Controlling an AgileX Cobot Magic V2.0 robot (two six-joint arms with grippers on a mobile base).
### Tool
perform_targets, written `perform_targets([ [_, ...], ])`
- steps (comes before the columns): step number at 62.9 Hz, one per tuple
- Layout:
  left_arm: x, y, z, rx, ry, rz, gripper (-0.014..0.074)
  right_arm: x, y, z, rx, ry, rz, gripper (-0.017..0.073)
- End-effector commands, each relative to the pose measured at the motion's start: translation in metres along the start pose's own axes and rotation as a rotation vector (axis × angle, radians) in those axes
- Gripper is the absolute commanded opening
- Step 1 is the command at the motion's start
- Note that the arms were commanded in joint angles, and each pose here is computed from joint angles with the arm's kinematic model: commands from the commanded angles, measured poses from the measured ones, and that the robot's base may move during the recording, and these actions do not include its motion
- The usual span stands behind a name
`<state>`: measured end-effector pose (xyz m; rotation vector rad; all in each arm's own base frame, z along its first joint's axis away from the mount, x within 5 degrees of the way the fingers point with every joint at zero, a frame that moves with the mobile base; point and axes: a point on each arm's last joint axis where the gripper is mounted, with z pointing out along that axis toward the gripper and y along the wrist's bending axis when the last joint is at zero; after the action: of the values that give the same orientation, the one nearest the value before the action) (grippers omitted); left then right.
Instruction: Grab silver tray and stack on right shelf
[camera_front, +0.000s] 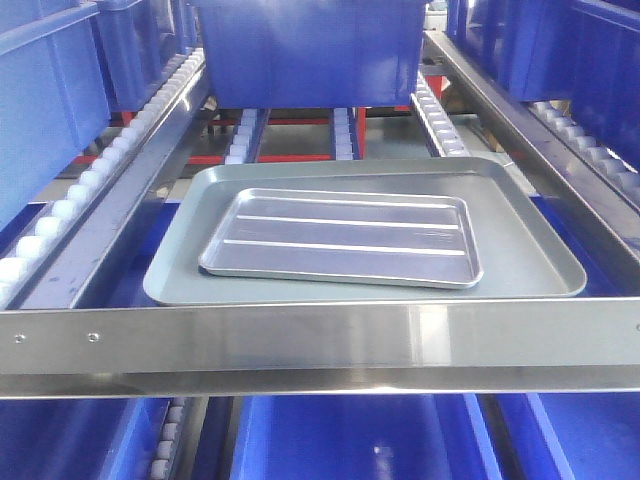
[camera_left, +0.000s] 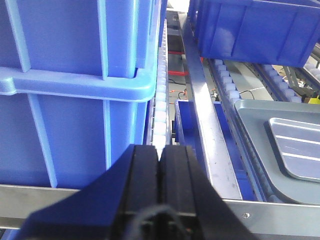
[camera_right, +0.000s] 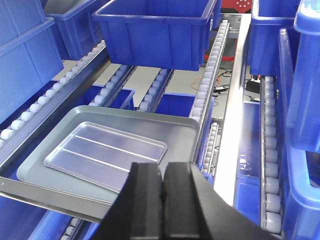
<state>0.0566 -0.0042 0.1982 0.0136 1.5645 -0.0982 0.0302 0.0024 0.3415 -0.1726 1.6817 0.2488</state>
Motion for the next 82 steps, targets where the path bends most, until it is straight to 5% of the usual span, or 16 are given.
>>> perform_targets([
  [1, -0.002, 0.001, 0.000, -0.006, -0.084, -0.006, -0.0101, -0.016, 0.001, -0.002, -0.012, -0.104, -0.020, 0.0049],
  [19, -0.002, 0.001, 0.000, -0.006, -0.084, -0.006, -0.0101, -0.015, 0.001, -0.001, -0.007, -0.112, -0.022, 0.0049],
  [30, -0.002, 0.001, 0.000, -0.006, -0.084, -0.006, -0.0101, 0.002, -0.002, 0.012, 0.106, -0.124, -0.023, 0.0049],
  [51, -0.002, 0.001, 0.000, -0.006, -0.084, -0.006, -0.0101, 0.088, -0.013, 0.032, 0.238, -0.261, -0.021, 0.0049],
  [61, -0.002, 0.001, 0.000, -0.006, -0.084, -0.006, -0.0101, 0.121, -0.018, 0.035, 0.288, -0.305, 0.031, 0.0049],
  [82, -0.002, 0.001, 0.000, -0.006, -0.083, -0.006, -0.0101, 0.124, -0.019, 0.036, 0.299, -0.270, 0.042, 0.0049],
])
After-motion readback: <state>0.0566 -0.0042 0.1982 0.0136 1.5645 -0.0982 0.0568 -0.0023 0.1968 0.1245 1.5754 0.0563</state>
